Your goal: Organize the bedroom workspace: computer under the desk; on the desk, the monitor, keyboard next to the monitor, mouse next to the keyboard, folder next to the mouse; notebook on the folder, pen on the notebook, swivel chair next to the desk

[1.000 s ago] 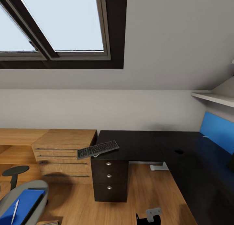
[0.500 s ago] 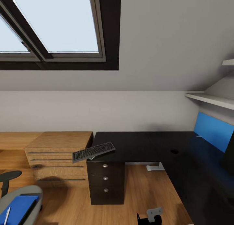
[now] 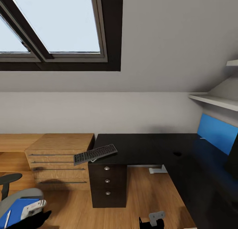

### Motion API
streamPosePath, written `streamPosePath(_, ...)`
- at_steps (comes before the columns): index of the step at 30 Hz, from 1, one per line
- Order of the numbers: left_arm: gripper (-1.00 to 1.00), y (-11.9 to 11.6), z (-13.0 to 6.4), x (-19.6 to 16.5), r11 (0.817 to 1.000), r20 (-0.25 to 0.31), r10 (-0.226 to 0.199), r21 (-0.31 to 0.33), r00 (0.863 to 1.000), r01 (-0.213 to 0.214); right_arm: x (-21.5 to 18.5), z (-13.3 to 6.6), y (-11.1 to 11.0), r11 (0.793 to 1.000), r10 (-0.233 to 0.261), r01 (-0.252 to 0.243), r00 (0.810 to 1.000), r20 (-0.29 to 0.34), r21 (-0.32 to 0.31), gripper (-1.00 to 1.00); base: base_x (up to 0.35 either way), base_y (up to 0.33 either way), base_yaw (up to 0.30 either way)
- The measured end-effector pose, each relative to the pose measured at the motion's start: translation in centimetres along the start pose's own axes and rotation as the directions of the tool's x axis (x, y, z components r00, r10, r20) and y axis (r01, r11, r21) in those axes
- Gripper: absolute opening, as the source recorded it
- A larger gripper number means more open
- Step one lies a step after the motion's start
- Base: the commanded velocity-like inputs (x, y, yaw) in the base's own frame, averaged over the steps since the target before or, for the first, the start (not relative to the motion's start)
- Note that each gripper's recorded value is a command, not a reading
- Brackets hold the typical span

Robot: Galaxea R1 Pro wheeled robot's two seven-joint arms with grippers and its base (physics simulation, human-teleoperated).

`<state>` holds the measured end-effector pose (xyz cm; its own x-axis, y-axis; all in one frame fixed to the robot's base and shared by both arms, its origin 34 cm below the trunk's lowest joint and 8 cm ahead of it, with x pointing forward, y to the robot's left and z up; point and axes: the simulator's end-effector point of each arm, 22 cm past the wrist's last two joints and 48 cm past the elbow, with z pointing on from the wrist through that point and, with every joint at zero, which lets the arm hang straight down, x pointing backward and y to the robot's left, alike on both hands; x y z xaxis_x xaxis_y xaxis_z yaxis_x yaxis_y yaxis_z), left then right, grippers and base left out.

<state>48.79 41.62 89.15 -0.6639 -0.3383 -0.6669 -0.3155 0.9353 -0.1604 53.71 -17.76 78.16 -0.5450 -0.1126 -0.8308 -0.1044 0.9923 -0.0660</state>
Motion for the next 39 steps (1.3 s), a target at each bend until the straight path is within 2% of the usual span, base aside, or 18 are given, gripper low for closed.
streamPosePath(3, 1.00, 0.8, -1.3, -1.1, 0.996, -0.053, -0.078, 0.026, 0.996, 0.080, 0.2, 0.0, 0.0, 1.000, 0.000, 0.000, 1.000, -0.005, 0.001, 1.00, 0.000, 0.000, 0.000)
streamPosePath(5, 1.00, 0.3, -2.0, -2.0, 0.993, -0.083, -0.104, 0.056, 0.991, 0.109, 0.4, 0.0, 0.0, 1.000, 0.001, -0.001, 1.000, -0.008, 0.001, 1.00, 0.000, 0.000, 0.000)
streamPosePath(8, 1.00, -0.4, -2.6, -3.2, 0.988, -0.105, -0.120, 0.089, 0.987, 0.130, 0.6, 0.1, 0.0, 1.000, 0.002, -0.002, 1.000, -0.013, 0.001, 1.00, 0.000, 0.000, 0.000)
streamPosePath(14, 1.00, -2.4, -3.0, -8.2, 0.974, -0.082, -0.145, 0.164, 0.986, 0.157, 1.1, 0.1, 0.0, 1.000, 0.001, -0.001, 1.000, -0.022, -0.001, 1.00, 0.000, 0.000, 0.000)
streamPosePath(21, 1.00, -3.4, -2.6, -15.1, 0.970, -0.015, -0.184, 0.157, 0.983, 0.185, 1.3, 0.1, -0.1, 1.000, 0.001, -0.001, 1.000, -0.028, 0.001, 1.00, 0.000, 0.000, 0.000)
streamPosePath(24, 1.00, -5.4, -2.1, -17.8, 0.956, -0.035, -0.216, 0.196, 0.976, 0.219, 1.4, 0.1, -0.2, 1.000, 0.001, -0.001, 1.000, -0.028, 0.002, 1.00, 0.000, 0.000, 0.000)
streamPosePath(26, 1.00, -7.7, -2.0, -20.3, 0.936, -0.077, -0.246, 0.239, 0.966, 0.258, 1.4, 0.1, -0.2, 1.000, 0.002, -0.001, 1.000, -0.028, 0.003, 1.00, 0.000, 0.000, 0.000)
streamPosePath(27, 1.00, -8.1, -2.0, -20.7, 0.932, -0.088, -0.251, 0.245, 0.964, 0.265, 1.4, 0.1, -0.2, 1.000, 0.001, -0.001, 1.000, -0.028, 0.003, 1.00, 0.000, 0.000, 0.000)
streamPosePath(30, 1.00, -10.1, -2.2, -22.6, 0.905, -0.141, -0.274, 0.296, 0.952, 0.304, 1.3, 0.1, -0.2, 1.000, 0.001, 0.000, 1.000, -0.026, 0.002, 1.00, 0.000, 0.000, 0.000)
streamPosePath(38, 1.00, -12.5, -2.6, -23.5, 0.874, -0.182, -0.284, 0.355, 0.941, 0.332, 1.5, 0.2, -1.6, 1.000, -0.010, 0.010, 1.000, -0.028, 0.015, 1.00, 0.000, 0.000, 0.000)
streamPosePath(39, 1.00, -13.0, -2.8, -23.4, 0.866, -0.187, -0.286, 0.370, 0.940, 0.338, 1.9, 0.0, -1.0, 1.000, -0.012, 0.013, 0.999, -0.033, 0.006, 1.00, 0.000, 0.000, 0.000)
